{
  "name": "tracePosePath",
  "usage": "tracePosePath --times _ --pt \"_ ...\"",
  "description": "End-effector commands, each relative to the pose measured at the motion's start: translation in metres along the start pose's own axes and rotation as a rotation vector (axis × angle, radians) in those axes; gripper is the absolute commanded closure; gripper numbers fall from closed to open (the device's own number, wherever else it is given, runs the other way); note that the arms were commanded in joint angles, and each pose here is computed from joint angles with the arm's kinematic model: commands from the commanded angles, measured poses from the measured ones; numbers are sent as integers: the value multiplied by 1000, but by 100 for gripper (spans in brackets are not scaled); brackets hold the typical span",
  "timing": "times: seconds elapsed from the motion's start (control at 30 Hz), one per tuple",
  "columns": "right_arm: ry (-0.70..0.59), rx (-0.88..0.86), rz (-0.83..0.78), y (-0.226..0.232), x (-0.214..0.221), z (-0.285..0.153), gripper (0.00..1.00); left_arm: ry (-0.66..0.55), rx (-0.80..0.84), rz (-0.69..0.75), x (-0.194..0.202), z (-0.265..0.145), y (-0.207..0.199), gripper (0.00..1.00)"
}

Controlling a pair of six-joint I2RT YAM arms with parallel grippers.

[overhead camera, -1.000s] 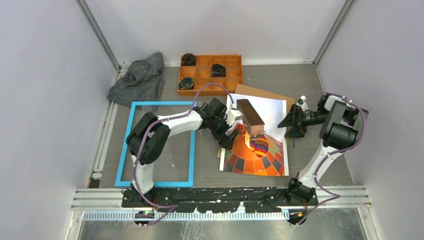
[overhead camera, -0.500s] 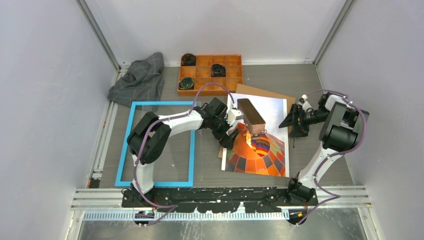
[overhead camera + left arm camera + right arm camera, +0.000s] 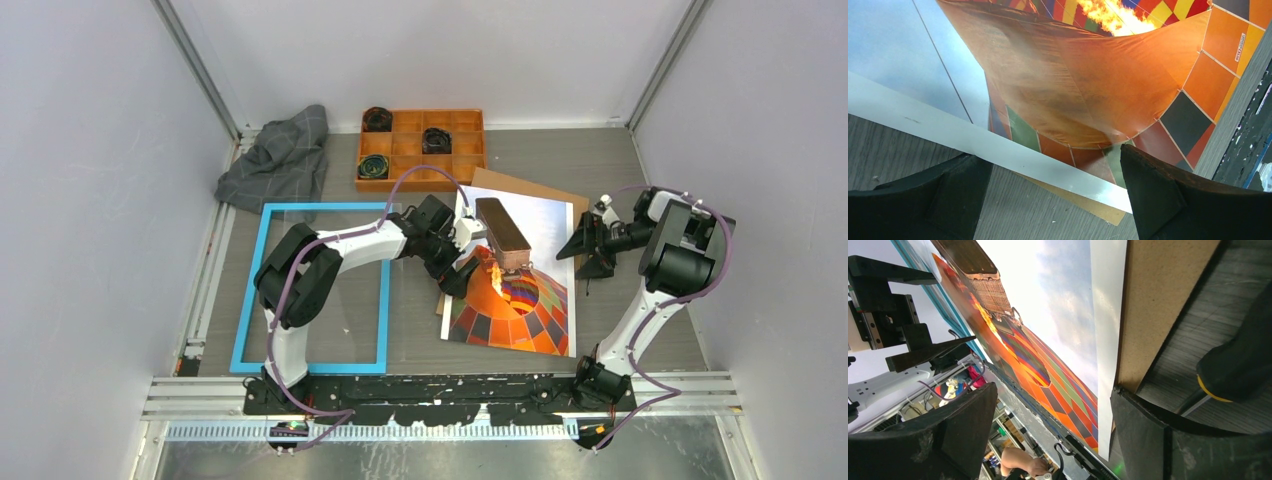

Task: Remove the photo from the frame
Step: Move the photo to the photo frame.

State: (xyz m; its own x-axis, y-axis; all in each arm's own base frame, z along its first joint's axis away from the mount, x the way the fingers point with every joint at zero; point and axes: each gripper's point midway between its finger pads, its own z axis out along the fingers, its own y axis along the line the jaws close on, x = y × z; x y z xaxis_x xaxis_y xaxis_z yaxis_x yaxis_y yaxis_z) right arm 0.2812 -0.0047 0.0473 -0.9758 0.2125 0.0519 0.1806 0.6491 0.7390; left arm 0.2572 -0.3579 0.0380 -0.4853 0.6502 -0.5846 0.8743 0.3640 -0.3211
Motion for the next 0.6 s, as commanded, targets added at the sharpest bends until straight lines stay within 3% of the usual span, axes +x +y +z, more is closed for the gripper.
tracePosePath --times 0.0,0.1,0.57 --pt "4 7 -52 1 -6 1 11 108 21 -67 37 18 0 0" --pt "15 -50 -115 11 -3 -2 7 108 23 -67 37 19 0 0" --pt "56 -255 -286 36 2 -10 7 112 33 -76 39 20 -1 0"
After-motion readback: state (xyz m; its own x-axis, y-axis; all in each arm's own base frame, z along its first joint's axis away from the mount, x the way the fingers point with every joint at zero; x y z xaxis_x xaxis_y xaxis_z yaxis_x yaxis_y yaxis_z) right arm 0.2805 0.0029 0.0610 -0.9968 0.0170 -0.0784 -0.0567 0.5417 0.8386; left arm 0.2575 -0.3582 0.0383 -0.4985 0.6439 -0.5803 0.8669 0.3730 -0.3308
